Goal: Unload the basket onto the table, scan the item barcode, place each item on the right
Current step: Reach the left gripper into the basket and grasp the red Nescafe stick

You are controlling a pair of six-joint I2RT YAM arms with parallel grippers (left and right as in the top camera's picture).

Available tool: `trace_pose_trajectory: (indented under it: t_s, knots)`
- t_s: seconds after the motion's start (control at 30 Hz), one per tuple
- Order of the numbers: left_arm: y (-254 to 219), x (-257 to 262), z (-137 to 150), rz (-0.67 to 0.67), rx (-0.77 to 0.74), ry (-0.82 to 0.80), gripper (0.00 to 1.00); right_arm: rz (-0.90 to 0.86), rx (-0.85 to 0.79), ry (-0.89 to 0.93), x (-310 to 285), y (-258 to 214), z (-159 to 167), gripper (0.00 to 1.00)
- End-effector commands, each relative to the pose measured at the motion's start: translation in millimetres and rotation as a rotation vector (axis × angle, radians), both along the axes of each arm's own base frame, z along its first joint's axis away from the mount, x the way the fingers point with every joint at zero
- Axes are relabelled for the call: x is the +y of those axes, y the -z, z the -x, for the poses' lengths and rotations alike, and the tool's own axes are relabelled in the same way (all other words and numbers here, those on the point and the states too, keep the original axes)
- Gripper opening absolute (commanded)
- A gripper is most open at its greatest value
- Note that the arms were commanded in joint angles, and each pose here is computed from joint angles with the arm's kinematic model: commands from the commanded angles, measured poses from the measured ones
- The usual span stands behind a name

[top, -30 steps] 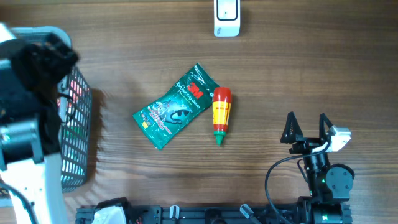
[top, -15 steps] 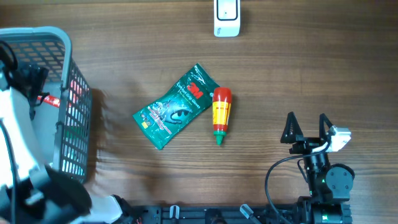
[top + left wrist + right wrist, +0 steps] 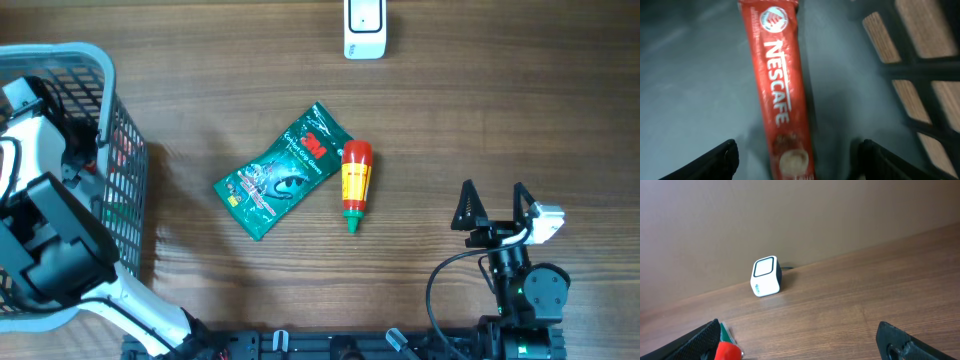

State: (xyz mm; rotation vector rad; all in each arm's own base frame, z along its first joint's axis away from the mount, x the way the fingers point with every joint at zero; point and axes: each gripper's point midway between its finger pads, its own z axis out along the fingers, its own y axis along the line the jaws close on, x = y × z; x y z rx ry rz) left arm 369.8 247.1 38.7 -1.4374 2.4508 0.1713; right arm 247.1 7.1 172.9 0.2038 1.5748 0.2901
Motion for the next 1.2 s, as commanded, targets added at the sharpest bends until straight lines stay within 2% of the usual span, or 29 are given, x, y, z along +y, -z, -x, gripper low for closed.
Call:
trace_pose_trajectory:
  t_s: [0.0, 0.07, 0.1, 0.23, 0.33, 0.37, 0.5, 0.67, 0.8, 0.97, 1.07, 1.17]
  knots:
    - [24, -3, 6, 0.016, 0.045, 0.031, 0.80, -0.004, -0.012, 0.009, -1, -3, 0, 1.00]
    - [31, -4, 8, 0.021, 0.051, 0.031, 0.79, -0.004, -0.012, 0.009, -1, -3, 0, 1.00]
    - [34, -5, 9, 0.023, 0.054, 0.031, 0.75, -0.004, -0.012, 0.009, -1, -3, 0, 1.00]
    - [44, -9, 18, 0.033, 0.079, 0.030, 0.31, -0.004, -0.012, 0.009, -1, -3, 0, 1.00]
    - [47, -13, 24, 0.048, 0.102, 0.030, 0.08, -0.004, -0.012, 0.009, -1, -3, 0, 1.00]
    - [47, -13, 25, 0.050, 0.107, 0.030, 0.04, -0.004, -0.012, 0.009, -1, -3, 0, 1.00]
    - [37, -11, 31, 0.028, 0.125, 0.023, 0.04, -0.004, -0.012, 0.009, -1, -3, 0, 1.00]
    - [-9, -8, 26, -0.025, 0.041, 0.017, 0.04, -0.004, -0.012, 0.009, -1, -3, 0, 0.99]
    - [-79, -6, 23, -0.111, -0.105, 0.012, 0.04, -0.004, -0.012, 0.009, -1, -3, 0, 1.00]
    - [-168, -18, 32, -0.190, -0.315, -0.010, 0.04, -0.004, -0.012, 0.009, -1, -3, 0, 1.00]
    - [-215, -37, 38, -0.196, -0.452, 0.030, 0.04, -0.004, -0.012, 0.009, -1, -3, 0, 1.00]
    - [-253, -70, 40, -0.144, -0.600, 0.121, 0.04, -0.003, -0.012, 0.009, -1, -3, 0, 1.00]
